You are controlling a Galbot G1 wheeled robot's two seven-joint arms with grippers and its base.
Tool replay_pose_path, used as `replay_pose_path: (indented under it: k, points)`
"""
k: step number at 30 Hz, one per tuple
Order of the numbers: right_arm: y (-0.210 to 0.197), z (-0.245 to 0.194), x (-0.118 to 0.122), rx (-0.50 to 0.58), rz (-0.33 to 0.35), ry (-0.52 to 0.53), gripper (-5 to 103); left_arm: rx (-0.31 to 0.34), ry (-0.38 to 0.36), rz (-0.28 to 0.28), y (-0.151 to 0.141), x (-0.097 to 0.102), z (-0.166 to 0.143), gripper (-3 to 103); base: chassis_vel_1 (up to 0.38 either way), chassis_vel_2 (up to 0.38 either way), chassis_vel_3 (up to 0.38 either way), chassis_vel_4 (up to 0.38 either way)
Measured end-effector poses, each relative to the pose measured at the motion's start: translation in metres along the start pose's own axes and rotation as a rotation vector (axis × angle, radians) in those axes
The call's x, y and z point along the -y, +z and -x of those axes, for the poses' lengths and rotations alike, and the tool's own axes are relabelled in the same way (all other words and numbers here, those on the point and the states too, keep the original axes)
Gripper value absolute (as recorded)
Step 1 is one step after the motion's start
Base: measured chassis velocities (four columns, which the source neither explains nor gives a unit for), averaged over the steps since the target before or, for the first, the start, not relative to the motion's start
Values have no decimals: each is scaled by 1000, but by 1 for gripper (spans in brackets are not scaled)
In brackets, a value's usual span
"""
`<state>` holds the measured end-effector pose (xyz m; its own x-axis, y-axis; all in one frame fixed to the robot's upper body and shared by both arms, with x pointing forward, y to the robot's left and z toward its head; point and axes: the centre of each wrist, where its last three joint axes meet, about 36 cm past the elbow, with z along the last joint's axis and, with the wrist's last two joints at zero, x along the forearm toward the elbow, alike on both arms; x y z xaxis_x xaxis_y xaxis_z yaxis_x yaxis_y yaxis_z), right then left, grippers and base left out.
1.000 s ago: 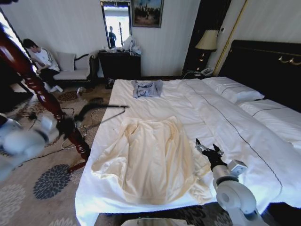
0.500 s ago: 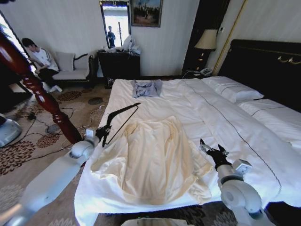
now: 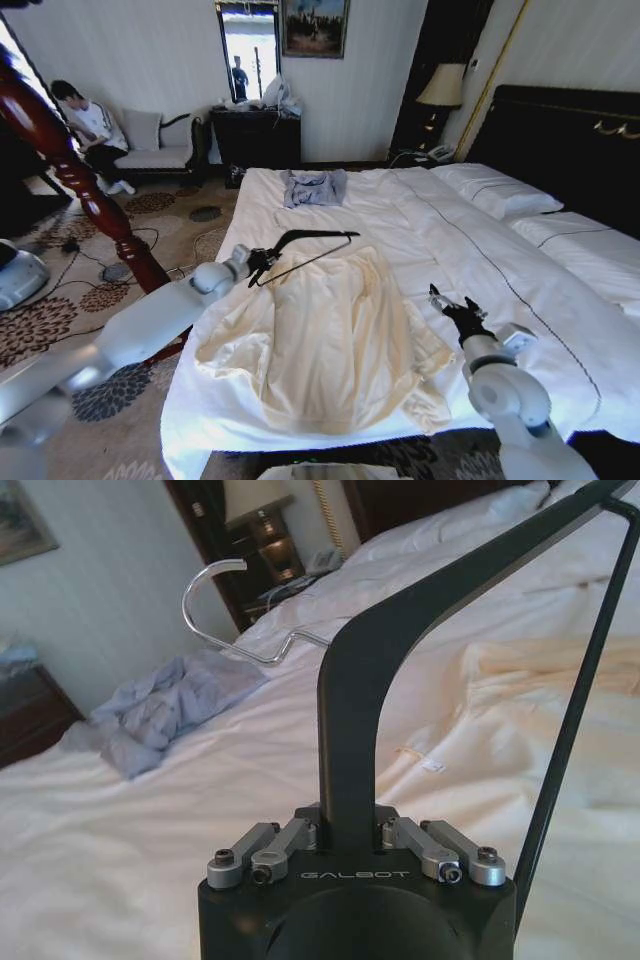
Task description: Pick up the clothes from the bed and hang them on the clothes hanger.
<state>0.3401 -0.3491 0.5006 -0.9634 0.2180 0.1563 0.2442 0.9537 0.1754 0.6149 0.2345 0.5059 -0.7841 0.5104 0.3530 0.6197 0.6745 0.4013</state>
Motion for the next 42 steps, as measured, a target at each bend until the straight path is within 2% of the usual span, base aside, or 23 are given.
replay_pose_path:
  k: [1, 3, 4, 6, 9, 10, 12, 19, 24, 27, 29, 32, 34, 36, 38, 42]
  points:
    - [0, 0, 0, 0, 0, 0, 100, 0, 0, 0, 0, 0, 0, 23, 0, 0, 0, 0]
    - [-5, 12, 7, 4, -20, -4, 100, -2, 3, 45, -13, -8, 14, 23, 0, 0, 0, 0]
    - [-5, 12, 7, 4, -20, -4, 100, -2, 3, 45, -13, -8, 14, 23, 0, 0, 0, 0]
    - [-9, 23, 10, 3, -32, -11, 100, -12, 10, 126, -26, -22, 24, 23, 0, 0, 0, 0]
    - [-9, 39, 11, -7, -37, -23, 100, -30, 18, 239, -36, -30, 38, 23, 0, 0, 0, 0]
    - [-9, 39, 11, -7, -37, -23, 100, -30, 18, 239, -36, -30, 38, 23, 0, 0, 0, 0]
    - [-12, 60, 13, -18, -29, -33, 100, -43, 15, 317, -38, -32, 54, 23, 0, 0, 0, 0]
    - [-28, 108, 18, -36, -28, -86, 100, -69, 3, 355, -36, -30, 74, 23, 0, 0, 0, 0]
    - [-23, 160, 19, -104, -32, -124, 100, -104, -7, 383, -24, -36, 80, 23, 0, 0, 0, 0]
    - [-17, 177, 13, -132, -42, -145, 100, -111, -7, 383, -18, -37, 79, 23, 0, 0, 0, 0]
    - [-13, 198, -3, -160, -54, -181, 100, -115, -11, 377, -12, -39, 75, 23, 0, 0, 0, 0]
    - [-10, 214, -13, -179, -60, -198, 100, -118, -10, 375, -7, -39, 71, 23, 0, 0, 0, 0]
    - [-1, 229, -17, -192, -104, -202, 100, -124, -11, 366, 0, -39, 68, 23, 0, 0, 0, 0]
    - [11, 242, -15, -205, -151, -194, 100, -128, -13, 362, 5, -38, 67, 23, 0, 0, 0, 0]
    - [14, 245, -14, -212, -159, -190, 100, -129, -12, 362, 6, -38, 67, 23, 0, 0, 0, 0]
    - [29, 258, 7, -252, -172, -141, 100, -118, 1, 357, 5, -31, 72, 23, 0, 0, 0, 0]
